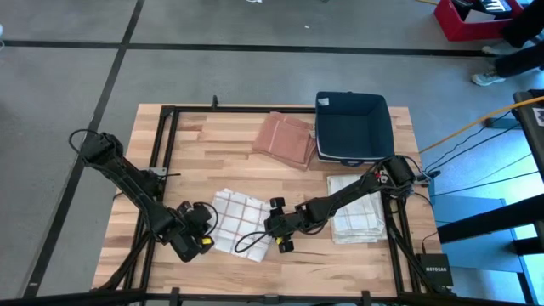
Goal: Fold towel
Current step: Fold the white towel
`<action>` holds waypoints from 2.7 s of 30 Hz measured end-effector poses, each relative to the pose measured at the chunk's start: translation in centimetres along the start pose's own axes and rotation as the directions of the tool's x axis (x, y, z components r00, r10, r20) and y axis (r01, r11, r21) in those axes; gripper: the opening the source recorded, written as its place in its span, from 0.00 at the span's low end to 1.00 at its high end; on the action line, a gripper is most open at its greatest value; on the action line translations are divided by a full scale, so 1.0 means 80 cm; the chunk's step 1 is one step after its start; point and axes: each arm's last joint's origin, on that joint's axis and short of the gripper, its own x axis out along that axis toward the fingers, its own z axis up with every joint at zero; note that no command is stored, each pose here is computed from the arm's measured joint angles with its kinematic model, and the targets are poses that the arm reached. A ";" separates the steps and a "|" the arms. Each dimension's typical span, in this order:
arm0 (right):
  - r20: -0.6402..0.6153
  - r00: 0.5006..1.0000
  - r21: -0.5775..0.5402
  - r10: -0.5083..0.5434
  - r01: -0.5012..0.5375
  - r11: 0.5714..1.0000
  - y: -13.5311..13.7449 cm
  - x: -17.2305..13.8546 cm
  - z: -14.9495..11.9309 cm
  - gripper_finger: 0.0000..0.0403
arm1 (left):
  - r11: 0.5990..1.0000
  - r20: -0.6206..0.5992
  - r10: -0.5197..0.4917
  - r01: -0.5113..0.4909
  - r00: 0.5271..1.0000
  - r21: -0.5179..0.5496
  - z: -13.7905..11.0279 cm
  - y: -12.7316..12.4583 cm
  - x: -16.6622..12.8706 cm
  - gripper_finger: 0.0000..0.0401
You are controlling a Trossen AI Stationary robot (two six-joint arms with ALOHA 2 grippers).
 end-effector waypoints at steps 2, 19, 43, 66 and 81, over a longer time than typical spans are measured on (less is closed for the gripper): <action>0.000 1.000 0.000 0.000 0.000 1.000 0.000 0.000 0.000 0.50 | 0.999 -0.013 0.034 -0.034 0.999 0.010 -0.001 0.004 0.001 0.03; 0.000 1.000 0.004 0.016 -0.016 1.000 0.001 0.000 0.000 0.50 | 0.980 -0.087 0.181 -0.188 0.980 -0.068 -0.026 0.053 0.033 0.04; 0.171 0.985 0.036 0.001 -0.007 0.999 -0.002 -0.010 0.025 0.50 | 0.997 -0.083 0.014 -0.020 0.996 -0.078 0.010 0.060 -0.032 0.45; 0.290 0.957 0.116 0.022 -0.058 0.992 0.005 0.091 -0.013 0.50 | 0.932 0.268 0.259 -0.167 0.928 -0.322 -0.020 0.142 0.079 0.45; 0.265 0.964 0.091 0.008 -0.034 0.995 -0.011 -0.026 0.049 0.50 | 1.000 0.302 0.021 -0.014 0.953 -0.025 0.020 0.079 0.021 0.45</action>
